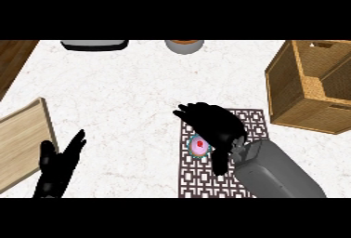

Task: Pick the cupcake from the placemat and place it in the basket

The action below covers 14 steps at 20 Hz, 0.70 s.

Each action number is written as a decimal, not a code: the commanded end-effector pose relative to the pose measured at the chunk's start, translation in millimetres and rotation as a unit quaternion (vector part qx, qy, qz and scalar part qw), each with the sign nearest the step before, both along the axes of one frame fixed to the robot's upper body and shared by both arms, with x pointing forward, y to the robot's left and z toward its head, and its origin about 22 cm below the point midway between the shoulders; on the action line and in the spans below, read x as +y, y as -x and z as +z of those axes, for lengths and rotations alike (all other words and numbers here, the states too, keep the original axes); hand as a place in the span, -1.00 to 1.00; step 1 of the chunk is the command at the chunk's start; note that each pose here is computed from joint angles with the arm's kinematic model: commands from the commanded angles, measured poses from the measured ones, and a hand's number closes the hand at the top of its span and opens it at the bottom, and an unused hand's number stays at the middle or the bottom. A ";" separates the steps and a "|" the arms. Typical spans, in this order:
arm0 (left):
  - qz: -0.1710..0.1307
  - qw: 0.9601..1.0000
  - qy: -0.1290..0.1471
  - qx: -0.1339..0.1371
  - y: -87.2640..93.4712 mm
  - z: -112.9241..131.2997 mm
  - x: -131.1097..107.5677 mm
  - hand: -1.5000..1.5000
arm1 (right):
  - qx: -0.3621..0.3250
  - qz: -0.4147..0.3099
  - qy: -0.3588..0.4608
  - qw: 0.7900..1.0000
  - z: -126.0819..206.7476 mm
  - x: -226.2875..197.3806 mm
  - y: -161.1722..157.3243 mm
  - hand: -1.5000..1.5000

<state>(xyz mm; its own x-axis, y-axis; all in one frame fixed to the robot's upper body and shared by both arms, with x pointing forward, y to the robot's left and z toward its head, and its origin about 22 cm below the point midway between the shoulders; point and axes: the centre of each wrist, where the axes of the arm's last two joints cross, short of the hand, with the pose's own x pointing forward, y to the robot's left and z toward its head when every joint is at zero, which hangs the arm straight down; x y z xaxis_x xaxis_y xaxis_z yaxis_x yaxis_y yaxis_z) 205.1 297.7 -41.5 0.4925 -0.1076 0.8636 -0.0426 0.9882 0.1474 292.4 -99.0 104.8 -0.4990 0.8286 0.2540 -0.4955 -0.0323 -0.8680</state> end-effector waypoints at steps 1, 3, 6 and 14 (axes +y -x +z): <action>0.008 1.000 0.000 0.018 -8.0 -11.2 2.7 0.00 | 0.000 0.003 -0.007 1.000 2.2 3.8 9.5 -1.00; 0.007 1.000 0.006 0.020 15.1 -7.9 -6.1 0.00 | -0.002 0.007 -0.008 1.000 -9.0 -3.2 -5.3 -1.00; 0.011 1.000 0.000 0.020 -3.9 -6.7 14.1 0.00 | -0.004 0.012 0.007 1.000 -40.3 -4.5 5.4 -1.00; 0.005 1.000 0.008 0.017 2.6 -18.0 31.5 0.00 | 0.017 0.000 0.071 0.997 -48.9 9.8 -6.1 -1.00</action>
